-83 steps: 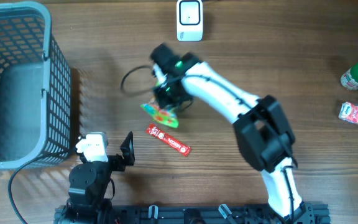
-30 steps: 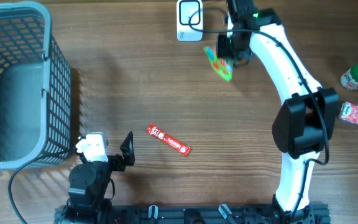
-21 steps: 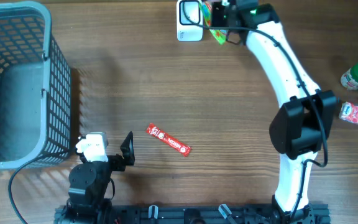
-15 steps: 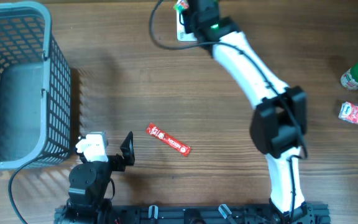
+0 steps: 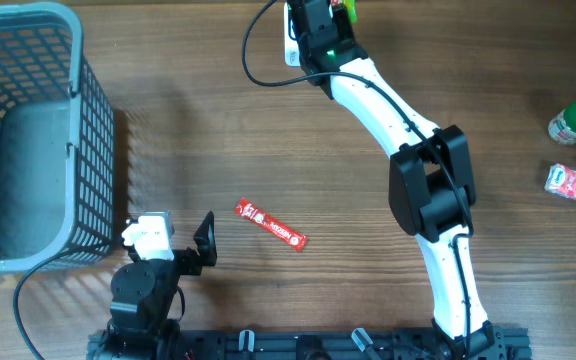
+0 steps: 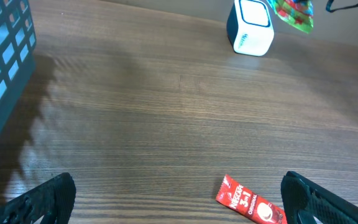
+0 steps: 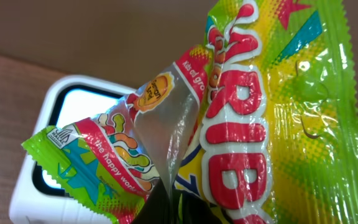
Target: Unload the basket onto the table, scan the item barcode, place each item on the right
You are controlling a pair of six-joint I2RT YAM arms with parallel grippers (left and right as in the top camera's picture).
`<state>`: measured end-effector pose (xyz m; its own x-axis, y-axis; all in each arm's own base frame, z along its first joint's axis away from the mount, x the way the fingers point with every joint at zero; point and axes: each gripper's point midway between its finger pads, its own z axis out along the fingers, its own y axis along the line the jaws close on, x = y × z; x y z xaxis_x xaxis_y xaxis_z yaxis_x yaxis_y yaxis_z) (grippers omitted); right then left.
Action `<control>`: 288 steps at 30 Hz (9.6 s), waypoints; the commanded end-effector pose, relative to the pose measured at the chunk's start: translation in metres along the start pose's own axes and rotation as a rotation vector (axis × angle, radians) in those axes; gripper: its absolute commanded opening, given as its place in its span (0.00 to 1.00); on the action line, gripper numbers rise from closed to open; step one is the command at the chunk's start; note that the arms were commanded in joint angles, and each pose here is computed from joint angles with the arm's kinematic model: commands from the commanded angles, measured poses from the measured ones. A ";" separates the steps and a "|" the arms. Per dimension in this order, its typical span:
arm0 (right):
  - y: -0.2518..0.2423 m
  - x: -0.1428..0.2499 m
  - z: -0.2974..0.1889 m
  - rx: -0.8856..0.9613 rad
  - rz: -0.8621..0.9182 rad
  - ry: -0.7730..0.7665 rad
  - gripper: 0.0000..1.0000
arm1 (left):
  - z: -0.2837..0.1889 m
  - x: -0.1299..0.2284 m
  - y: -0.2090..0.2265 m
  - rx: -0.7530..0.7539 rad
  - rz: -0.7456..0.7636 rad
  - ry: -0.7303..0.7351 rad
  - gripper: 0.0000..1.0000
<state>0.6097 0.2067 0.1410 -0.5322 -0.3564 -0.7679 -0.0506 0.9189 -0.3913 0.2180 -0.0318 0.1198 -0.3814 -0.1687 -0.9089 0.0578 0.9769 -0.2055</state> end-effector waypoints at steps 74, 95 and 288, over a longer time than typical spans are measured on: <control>0.199 0.253 -0.308 -0.889 0.235 1.123 0.04 | 0.001 0.002 0.001 -0.005 -0.007 0.002 1.00; 0.083 0.193 -0.206 -0.804 0.319 0.992 0.89 | 0.001 0.002 0.001 -0.005 -0.007 0.002 1.00; -0.264 0.116 -0.476 -0.218 0.825 -0.969 1.00 | 0.001 0.002 0.001 -0.005 -0.007 0.002 1.00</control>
<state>0.1577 0.0018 0.4159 0.3306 0.4265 -0.8419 -0.1657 0.9044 0.3931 0.2179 -0.0317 0.1170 -0.3895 -0.1675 -0.9057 0.0555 0.9773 -0.2046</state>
